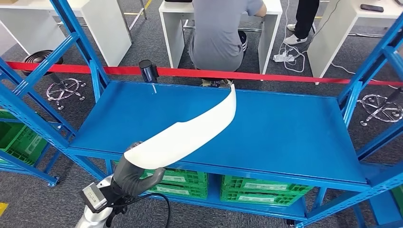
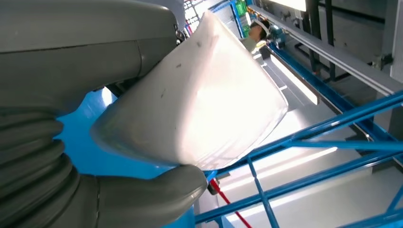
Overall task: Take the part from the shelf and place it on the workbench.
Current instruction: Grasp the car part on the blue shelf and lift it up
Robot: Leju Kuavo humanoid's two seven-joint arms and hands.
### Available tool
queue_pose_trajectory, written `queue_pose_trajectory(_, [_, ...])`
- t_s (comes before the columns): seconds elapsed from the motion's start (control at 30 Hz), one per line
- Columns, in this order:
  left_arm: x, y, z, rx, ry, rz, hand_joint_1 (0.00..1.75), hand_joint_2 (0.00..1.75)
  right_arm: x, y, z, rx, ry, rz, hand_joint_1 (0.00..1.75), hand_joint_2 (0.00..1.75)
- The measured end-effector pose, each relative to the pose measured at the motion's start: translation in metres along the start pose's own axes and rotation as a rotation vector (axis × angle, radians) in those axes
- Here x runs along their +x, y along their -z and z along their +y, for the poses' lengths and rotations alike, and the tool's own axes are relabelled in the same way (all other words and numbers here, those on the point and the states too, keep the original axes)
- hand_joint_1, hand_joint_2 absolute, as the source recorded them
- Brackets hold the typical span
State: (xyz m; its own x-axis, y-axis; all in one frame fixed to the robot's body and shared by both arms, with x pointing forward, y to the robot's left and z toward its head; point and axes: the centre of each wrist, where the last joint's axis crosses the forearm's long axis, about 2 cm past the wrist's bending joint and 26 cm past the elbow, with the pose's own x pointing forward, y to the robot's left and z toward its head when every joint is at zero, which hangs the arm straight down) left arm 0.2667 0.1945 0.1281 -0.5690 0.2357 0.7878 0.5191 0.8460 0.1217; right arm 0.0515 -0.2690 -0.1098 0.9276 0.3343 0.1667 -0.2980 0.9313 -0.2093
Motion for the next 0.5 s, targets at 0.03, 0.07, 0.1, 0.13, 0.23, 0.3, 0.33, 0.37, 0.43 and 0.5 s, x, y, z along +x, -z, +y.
queue_pose_trajectory(0.03, [-0.0008, 0.0007, 0.0002, -0.003, -0.002, 0.001, 1.75, 1.75, -0.0002, 0.0, 0.0002, 0.012, 0.0, 0.007, 0.0, 1.75])
queue_pose_trajectory(0.07, [-0.0018, 0.0009, 0.0001, -0.006, -0.004, 0.004, 1.75, 1.75, -0.0004, 0.0, 0.0004, 0.021, -0.001, 0.011, 0.0, 1.75])
queue_pose_trajectory(0.1, [-0.0028, 0.0005, -0.0001, -0.007, -0.006, 0.008, 1.75, 1.75, -0.0005, 0.0, 0.0004, 0.023, -0.002, 0.013, 0.0, 1.75])
queue_pose_trajectory(0.13, [-0.0036, 0.0002, -0.0004, -0.008, -0.008, 0.012, 1.75, 1.75, -0.0005, 0.0, 0.0004, 0.019, -0.004, 0.012, 0.0, 1.75])
queue_pose_trajectory(0.23, [-0.0044, 0.0013, -0.0002, -0.007, -0.008, 0.01, 1.75, 1.75, -0.0005, 0.0, -0.0002, -0.007, -0.001, 0.002, 0.0, 1.75])
queue_pose_trajectory(0.3, [-0.0041, 0.0028, 0.0002, -0.004, -0.009, 0.003, 1.75, 1.75, -0.0007, 0.0, -0.0005, -0.021, 0.007, -0.002, 0.0, 1.75])
queue_pose_trajectory(0.33, [-0.004, 0.0031, 0.0002, -0.003, -0.01, 0.002, 1.75, 1.75, -0.0008, 0.0, -0.0005, -0.025, 0.011, -0.001, 0.0, 1.75])
queue_pose_trajectory(0.37, [-0.004, 0.0032, 0.0002, -0.001, -0.011, 0.001, 1.75, 1.75, -0.001, -0.0001, -0.0005, -0.03, 0.013, -0.002, 0.0, 1.75])
queue_pose_trajectory(0.43, [-0.0041, 0.0036, -0.0006, 0.003, -0.012, 0.0, 1.75, 1.75, -0.0015, -0.0001, -0.0007, -0.047, 0.011, -0.015, 0.0, 1.75])
queue_pose_trajectory(0.5, [-0.0037, 0.0036, -0.0017, 0.01, -0.014, -0.002, 1.75, 1.75, -0.0019, -0.0003, -0.0004, -0.058, 0.006, -0.027, 0.0, 1.75])
